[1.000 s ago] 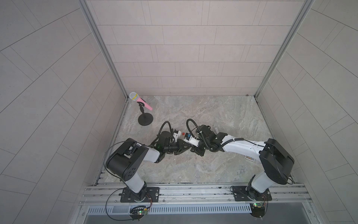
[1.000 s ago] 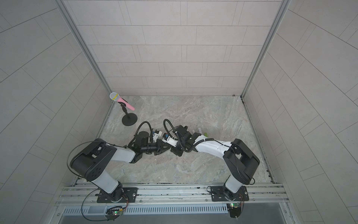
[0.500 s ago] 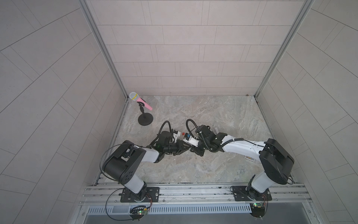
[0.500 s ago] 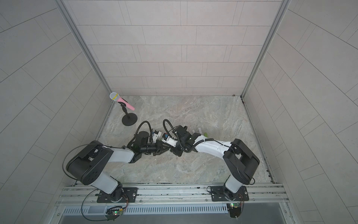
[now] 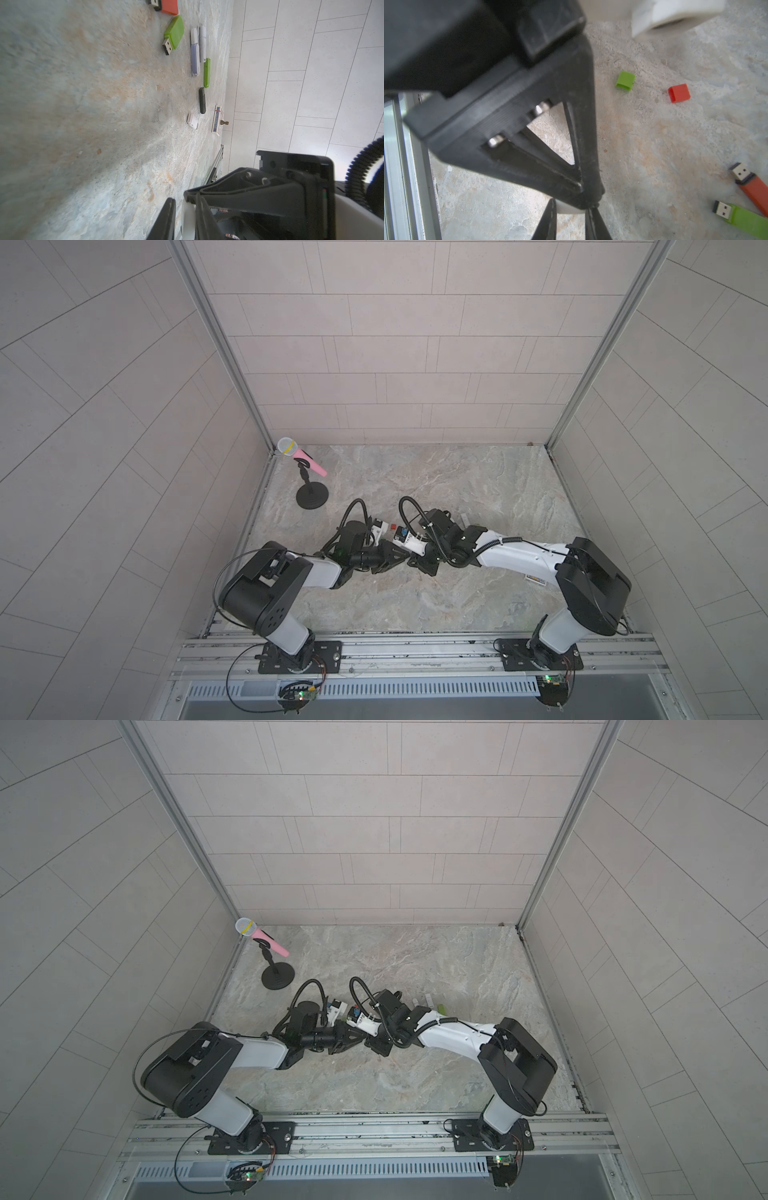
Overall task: Close the usb drive cover
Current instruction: Pick up the cover from the center of the board.
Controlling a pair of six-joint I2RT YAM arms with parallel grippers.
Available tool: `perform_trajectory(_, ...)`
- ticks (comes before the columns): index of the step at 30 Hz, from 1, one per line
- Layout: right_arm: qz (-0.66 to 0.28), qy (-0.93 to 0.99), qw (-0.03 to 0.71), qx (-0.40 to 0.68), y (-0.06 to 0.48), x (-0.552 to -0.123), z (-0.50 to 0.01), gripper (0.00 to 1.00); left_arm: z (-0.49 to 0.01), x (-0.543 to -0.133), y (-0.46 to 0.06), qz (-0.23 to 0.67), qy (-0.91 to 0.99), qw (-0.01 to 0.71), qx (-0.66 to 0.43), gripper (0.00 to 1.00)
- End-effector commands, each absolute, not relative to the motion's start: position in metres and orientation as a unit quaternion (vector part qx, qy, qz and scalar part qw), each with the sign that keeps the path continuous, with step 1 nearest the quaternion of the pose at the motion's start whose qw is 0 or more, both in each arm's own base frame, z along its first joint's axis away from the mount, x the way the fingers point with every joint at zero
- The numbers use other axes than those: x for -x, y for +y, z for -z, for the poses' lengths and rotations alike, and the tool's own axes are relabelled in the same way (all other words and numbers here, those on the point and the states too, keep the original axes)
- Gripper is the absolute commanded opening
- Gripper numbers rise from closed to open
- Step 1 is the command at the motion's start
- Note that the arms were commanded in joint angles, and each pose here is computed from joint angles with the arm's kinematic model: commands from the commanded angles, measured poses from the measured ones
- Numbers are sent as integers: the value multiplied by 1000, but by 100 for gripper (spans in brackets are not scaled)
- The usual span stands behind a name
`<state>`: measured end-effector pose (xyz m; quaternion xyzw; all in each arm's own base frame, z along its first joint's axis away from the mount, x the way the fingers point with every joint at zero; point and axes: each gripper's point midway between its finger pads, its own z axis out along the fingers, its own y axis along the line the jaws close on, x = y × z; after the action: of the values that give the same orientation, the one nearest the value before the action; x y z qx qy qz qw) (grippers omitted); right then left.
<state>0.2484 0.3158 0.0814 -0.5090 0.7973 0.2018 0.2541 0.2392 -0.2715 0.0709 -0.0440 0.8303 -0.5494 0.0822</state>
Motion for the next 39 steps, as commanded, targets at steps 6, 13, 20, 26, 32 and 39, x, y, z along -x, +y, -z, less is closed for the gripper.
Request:
perform_trajectory(6,-202,772,335,500,333,-275,-113,21,-73,-219,-277,561,826,40,18,24)
perform_trajectory(13,-214,759,335,516,339,-272,-114,21,-70,-216,-277,559,828,32,13,20)
perform_trajectory(20,-229,748,330,528,344,-267,-113,21,-70,-219,-278,557,830,35,11,13)
perform_trajectory(26,-222,750,337,523,342,-270,-117,21,-72,-219,-277,555,831,40,9,8)
perform_trajectory(32,-205,751,351,521,328,-265,-130,33,-96,-227,-275,560,824,84,1,6)
perform_trajectory(39,-117,740,406,524,284,-263,-143,44,-131,-232,-265,543,825,155,-26,6)
